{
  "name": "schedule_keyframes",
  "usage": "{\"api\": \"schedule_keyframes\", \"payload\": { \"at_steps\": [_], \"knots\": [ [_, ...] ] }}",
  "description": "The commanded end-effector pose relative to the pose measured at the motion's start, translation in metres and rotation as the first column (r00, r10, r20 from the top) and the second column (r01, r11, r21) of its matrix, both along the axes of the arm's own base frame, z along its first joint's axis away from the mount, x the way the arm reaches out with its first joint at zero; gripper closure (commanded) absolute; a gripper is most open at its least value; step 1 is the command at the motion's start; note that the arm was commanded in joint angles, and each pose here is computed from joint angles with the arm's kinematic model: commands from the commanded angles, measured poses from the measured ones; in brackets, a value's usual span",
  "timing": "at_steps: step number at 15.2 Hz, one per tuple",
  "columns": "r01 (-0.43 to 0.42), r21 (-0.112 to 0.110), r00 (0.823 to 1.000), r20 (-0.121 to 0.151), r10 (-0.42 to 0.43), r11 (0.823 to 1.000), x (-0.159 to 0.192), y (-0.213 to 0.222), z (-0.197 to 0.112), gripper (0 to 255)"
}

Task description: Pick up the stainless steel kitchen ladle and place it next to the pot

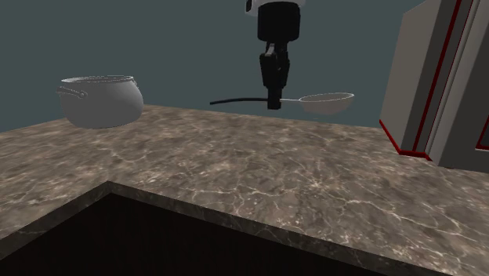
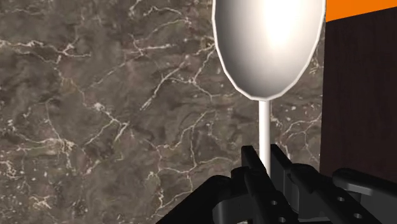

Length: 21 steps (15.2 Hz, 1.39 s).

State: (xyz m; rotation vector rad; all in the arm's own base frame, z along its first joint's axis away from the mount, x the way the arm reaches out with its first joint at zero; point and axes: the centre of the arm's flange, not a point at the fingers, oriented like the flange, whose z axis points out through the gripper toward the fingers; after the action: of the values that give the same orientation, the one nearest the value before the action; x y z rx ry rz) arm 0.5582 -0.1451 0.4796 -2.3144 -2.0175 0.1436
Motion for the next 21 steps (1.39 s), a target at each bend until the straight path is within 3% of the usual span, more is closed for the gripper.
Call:
{"api": "schedule_keyframes", "payload": {
  "at_steps": [1, 17, 21],
  "knots": [
    [0.000, 0.000, 1.000, 0.000, 0.000, 1.000, -0.001, 0.000, 0.011, 255],
    [0.000, 0.000, 1.000, 0.000, 0.000, 1.000, -0.001, 0.000, 0.090, 255],
    [0.000, 0.000, 1.000, 0.000, 0.000, 1.000, -0.004, 0.053, 0.090, 255]
  ]
}}
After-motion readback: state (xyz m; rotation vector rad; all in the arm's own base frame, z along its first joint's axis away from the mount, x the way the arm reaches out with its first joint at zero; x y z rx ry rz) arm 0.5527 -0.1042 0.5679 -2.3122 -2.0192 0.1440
